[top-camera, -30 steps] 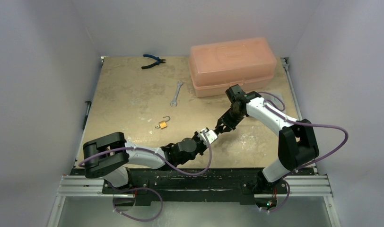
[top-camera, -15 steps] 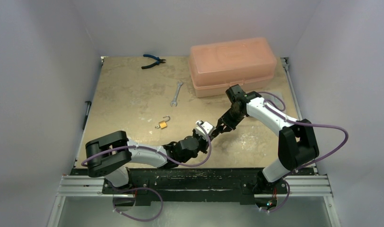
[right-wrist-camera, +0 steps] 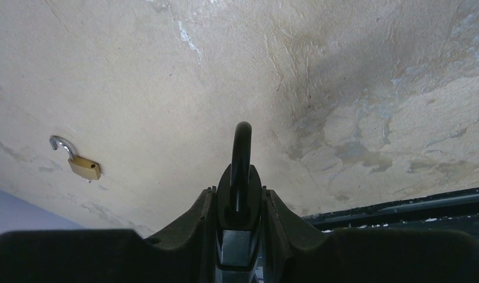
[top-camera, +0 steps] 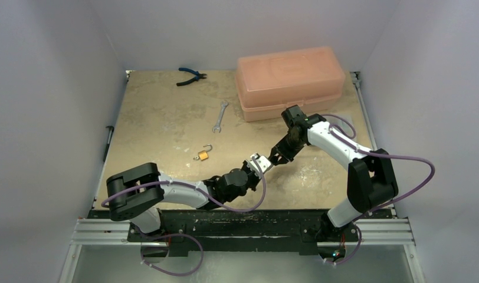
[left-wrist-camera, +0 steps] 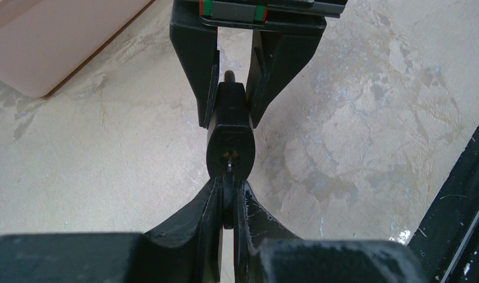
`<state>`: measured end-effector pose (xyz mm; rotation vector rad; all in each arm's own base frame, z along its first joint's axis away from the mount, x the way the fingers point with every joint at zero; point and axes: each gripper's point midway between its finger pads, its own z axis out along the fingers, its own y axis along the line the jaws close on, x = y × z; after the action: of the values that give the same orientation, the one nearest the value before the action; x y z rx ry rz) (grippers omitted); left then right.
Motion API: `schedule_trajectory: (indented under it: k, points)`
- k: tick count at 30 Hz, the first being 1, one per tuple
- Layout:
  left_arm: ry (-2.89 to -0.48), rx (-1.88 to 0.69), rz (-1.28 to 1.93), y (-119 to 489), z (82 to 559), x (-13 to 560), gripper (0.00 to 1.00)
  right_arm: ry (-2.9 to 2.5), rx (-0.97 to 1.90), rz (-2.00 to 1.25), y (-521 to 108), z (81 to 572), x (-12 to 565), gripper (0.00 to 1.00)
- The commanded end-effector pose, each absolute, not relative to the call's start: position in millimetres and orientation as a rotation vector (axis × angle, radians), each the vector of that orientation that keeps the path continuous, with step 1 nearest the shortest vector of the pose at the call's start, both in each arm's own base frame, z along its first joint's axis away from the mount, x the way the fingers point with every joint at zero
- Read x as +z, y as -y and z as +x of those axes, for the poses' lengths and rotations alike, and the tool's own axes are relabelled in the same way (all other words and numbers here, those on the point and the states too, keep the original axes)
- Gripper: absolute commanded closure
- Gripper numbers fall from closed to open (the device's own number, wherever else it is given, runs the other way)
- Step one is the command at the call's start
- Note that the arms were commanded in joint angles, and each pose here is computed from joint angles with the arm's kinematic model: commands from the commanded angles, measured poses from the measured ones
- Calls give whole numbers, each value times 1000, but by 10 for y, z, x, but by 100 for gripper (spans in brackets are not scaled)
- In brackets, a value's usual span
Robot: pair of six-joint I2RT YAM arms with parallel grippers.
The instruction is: Unlock with the key
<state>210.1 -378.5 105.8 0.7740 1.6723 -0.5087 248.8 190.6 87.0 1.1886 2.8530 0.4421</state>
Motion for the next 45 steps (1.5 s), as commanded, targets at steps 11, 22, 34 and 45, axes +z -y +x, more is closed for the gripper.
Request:
schedule_trajectory:
  k: [11,22,34,45]
  points:
    - [-1612,-810,538,3951,2223,1530,100,-2858,699,1141,-2170,2331,1349,100]
    - [-1503,-619,761,3874,2187,1602,100,-2836,720,1152,-2187,2313,1429,100]
    - [-1556,-699,686,4006,2251,1659,100,-2813,772,1122,-2361,2210,1574,100]
    - [-1562,-695,649,3941,2263,1746,100,-2817,779,1108,-2427,2158,1570,100]
